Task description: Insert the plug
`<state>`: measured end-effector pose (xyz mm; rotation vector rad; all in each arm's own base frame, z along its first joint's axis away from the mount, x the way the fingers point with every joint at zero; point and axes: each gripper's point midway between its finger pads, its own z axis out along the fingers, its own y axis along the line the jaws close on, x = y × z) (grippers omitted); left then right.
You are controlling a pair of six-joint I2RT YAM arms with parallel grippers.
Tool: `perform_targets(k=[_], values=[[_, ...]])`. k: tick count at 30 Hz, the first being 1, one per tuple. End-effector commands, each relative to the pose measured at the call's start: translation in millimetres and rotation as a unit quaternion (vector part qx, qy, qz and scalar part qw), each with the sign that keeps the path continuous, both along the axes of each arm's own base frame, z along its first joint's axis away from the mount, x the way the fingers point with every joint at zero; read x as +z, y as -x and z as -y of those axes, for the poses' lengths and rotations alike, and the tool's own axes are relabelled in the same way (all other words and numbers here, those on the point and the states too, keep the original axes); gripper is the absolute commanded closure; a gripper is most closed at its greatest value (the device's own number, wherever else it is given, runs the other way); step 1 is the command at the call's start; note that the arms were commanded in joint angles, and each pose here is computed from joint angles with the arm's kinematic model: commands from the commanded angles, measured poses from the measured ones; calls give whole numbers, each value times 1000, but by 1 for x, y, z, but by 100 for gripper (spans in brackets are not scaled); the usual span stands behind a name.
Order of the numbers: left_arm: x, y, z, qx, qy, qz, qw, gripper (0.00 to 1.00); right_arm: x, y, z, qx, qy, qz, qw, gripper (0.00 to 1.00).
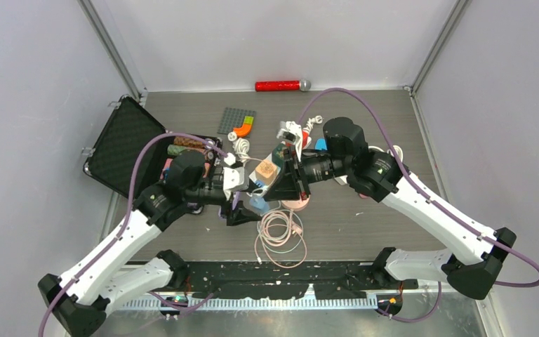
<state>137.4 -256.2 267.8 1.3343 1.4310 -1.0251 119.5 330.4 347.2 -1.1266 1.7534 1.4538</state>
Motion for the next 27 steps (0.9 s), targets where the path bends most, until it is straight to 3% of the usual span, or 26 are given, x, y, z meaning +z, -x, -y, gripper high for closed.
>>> perform_targets(k=[1,6,9,14,21,24,27], values=[[-11,25,-3,-90,-47,-35,994,30,21,23,7,81,-33,60,994,95],[-23,26,-1,-115,-88,-88,986,48,18,22,6,78,-30,59,995,95],[-29,27,0,-126,-98,-104,982,53,16,21,5,74,-28,55,995,94],[-35,21,-2,-122,-123,-103,979,50,15,21,6,75,-29,52,995,95],[-36,16,-1,-109,-127,-103,981,58,17,21,7,69,-30,54,996,94],[-34,14,0,-103,-123,-102,982,71,16,20,7,66,-28,51,996,94],[-33,13,1,-98,-118,-100,983,91,14,20,7,63,-25,48,997,95]])
